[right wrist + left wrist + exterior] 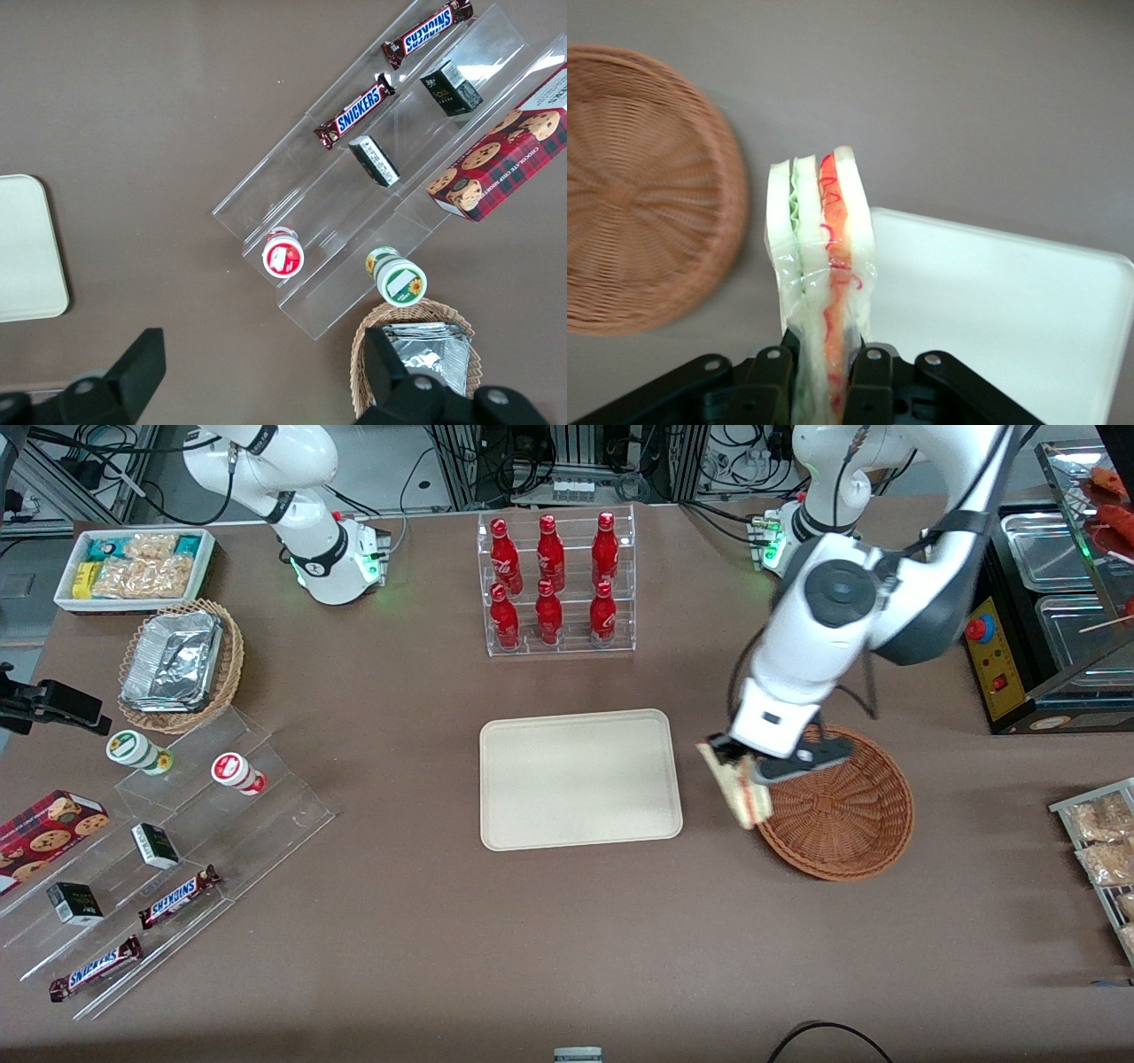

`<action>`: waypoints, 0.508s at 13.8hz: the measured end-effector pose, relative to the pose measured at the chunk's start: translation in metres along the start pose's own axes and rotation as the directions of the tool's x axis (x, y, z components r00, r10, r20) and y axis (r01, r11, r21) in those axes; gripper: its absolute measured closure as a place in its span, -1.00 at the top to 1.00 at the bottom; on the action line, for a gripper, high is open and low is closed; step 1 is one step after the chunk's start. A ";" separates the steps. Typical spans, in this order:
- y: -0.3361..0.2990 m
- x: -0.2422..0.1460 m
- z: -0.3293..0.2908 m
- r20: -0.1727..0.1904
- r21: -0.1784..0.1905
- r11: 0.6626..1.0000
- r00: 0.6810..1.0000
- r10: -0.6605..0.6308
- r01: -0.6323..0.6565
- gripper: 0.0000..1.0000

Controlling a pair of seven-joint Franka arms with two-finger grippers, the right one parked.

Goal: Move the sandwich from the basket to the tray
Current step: 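Lift the sandwich and carry it with the left gripper over the tray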

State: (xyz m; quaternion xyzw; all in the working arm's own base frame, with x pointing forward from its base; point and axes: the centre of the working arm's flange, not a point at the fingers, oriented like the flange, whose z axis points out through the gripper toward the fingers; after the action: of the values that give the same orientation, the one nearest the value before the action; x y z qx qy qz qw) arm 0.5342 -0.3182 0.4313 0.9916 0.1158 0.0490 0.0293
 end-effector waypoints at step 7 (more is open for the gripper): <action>0.152 -0.097 0.098 0.017 0.037 0.986 0.987 0.161 -0.161 -0.64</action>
State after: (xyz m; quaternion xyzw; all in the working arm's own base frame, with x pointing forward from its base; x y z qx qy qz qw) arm 0.4844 -0.4929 0.3355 0.9984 0.0361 0.0423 0.0072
